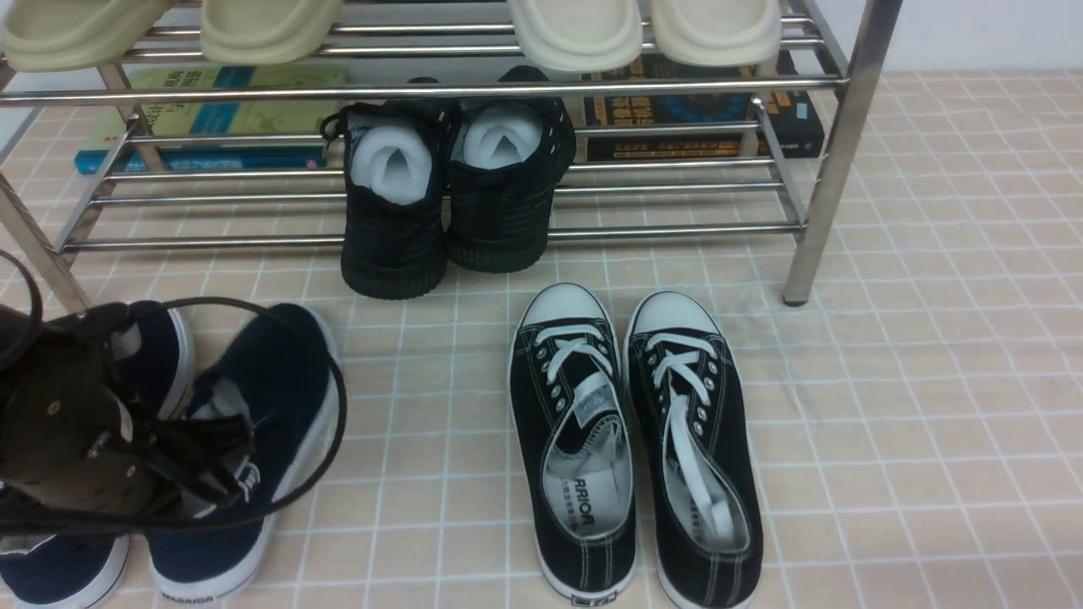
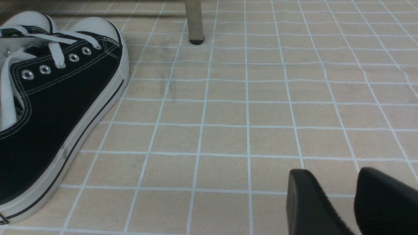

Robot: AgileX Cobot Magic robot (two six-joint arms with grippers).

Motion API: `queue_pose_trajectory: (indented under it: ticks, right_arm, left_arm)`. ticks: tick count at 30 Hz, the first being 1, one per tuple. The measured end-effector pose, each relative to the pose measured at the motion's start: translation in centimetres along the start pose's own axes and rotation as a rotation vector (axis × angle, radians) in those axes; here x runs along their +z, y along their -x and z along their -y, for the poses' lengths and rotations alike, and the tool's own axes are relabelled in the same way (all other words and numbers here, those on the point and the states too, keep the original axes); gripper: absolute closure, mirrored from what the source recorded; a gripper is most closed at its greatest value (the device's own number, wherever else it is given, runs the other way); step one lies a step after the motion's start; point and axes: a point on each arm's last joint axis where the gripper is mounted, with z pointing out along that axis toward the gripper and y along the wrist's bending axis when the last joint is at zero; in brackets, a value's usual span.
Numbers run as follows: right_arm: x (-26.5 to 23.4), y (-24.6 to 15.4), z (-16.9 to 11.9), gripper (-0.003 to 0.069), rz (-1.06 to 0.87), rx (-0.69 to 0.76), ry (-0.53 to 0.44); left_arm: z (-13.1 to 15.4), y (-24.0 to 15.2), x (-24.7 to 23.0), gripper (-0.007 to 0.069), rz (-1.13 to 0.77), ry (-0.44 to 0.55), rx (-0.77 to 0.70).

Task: Take the shoes off the shelf from the light coffee tablecloth by hand.
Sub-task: 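Set the held shoe down on the floor in front of the rack with the left gripper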

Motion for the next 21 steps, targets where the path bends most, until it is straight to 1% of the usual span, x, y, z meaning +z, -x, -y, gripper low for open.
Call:
queue_pose_trajectory:
  ticks: [8, 16, 21]
  right_arm:
    - [0.0, 0.0, 0.0, 0.042, 0.0, 0.0, 0.0]
    - [0.0, 0.0, 0.0, 0.042, 0.0, 0.0, 0.0]
    - [0.0, 0.0, 0.0, 0.042, 0.0, 0.0, 0.0]
  left_arm:
    - [0.09, 0.46, -0.27, 0.059, 0.02, 0.003, -0.003]
    - [-0.2, 0.83, -0.22, 0.0589, 0.058, 0.039, 0.054]
    - [-0.27, 0.91, -0.23, 0.0568, 0.067, 0.047, 0.058]
